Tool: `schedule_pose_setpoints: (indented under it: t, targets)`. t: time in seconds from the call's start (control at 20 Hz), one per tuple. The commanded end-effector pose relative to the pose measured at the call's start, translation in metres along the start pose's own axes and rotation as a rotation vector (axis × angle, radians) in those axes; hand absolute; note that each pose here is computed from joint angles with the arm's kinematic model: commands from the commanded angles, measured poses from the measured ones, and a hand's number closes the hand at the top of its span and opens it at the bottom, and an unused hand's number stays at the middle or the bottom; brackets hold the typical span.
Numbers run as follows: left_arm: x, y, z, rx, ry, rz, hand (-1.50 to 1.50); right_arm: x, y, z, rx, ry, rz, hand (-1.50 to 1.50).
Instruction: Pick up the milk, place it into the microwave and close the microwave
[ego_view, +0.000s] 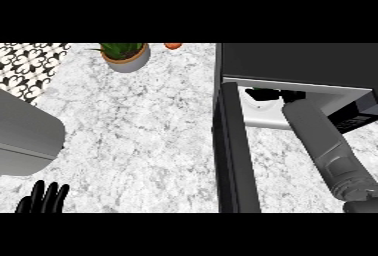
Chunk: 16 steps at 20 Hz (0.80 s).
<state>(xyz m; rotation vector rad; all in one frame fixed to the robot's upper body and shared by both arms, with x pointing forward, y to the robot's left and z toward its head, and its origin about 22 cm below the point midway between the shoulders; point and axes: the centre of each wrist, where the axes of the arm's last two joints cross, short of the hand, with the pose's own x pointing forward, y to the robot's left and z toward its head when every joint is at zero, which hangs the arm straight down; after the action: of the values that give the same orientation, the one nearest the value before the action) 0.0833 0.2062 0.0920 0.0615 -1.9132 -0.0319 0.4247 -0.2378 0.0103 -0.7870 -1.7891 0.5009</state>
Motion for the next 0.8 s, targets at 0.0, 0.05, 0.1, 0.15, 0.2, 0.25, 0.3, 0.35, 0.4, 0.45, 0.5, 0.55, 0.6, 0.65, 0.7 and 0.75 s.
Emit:
schedule_pose_setpoints:
  t: [0.0,0.05,0.1,0.15,0.2,0.25,0.3,0.35,0.4,0.45,0.5,0.55,0.6,0.65,0.7,0.75]
  targets:
    - [-0.003,0.003,0.005,-0.011,0.002,-0.026,-1.50,0.008,0.009,-0.001,0.071,0.006,-0.006,-1.50]
    - [-0.001,0.000,-0.002,0.017,0.007,-0.013,-1.50,0.011,0.022,0.007,0.083,-0.012,-0.023,-1.50]
    - [-0.001,-0.003,0.000,-0.002,0.011,-0.004,-1.50,0.009,0.017,0.004,0.083,-0.018,-0.035,-1.50]
    - [-0.001,0.000,0.004,-0.013,0.002,-0.048,-1.50,0.010,0.010,-0.002,0.085,-0.007,-0.042,-1.50]
    - [-0.006,-0.004,-0.002,-0.006,0.002,-0.017,-1.50,0.009,0.013,0.001,0.078,-0.020,-0.050,-1.50]
    - [0.001,-0.008,0.000,-0.010,0.002,-0.019,-1.50,0.018,0.029,0.006,0.068,-0.017,-0.042,-1.50]
    - [0.000,0.000,0.006,-0.013,0.013,-0.020,-1.50,0.014,0.028,0.009,0.053,-0.008,-0.055,-1.50]
    - [0.009,-0.004,0.000,-0.008,-0.006,-0.019,-1.50,0.019,0.024,0.001,0.030,-0.006,-0.053,-1.50]
    - [0.013,0.000,0.006,-0.014,0.001,-0.030,-1.50,0.023,0.012,-0.012,0.027,-0.012,-0.063,-1.50]
    - [0.005,-0.003,0.009,-0.016,0.010,-0.039,-1.50,0.009,0.020,0.006,0.018,0.005,-0.060,-1.50]
    - [0.010,0.000,0.002,-0.011,0.012,-0.021,-1.50,0.022,0.020,-0.005,0.002,0.012,-0.066,-1.50]
    - [0.008,-0.004,-0.003,-0.007,-0.007,-0.025,-1.50,0.012,0.010,-0.004,-0.012,0.009,-0.065,-1.50]
    - [0.001,-0.006,0.006,-0.016,0.011,-0.045,-1.50,0.020,0.013,-0.009,-0.023,0.010,-0.063,-1.50]
    - [0.008,-0.006,0.006,-0.019,-0.002,-0.039,-1.50,0.014,-0.002,-0.015,-0.063,0.028,-0.063,-1.50]
    - [0.000,-0.006,0.002,-0.001,0.011,-0.034,-1.50,0.005,0.011,0.002,-0.055,0.012,-0.071,-1.50]
    - [0.004,-0.007,0.005,-0.025,0.016,-0.038,-1.50,0.017,0.005,-0.012,-0.054,0.023,-0.075,-1.50]
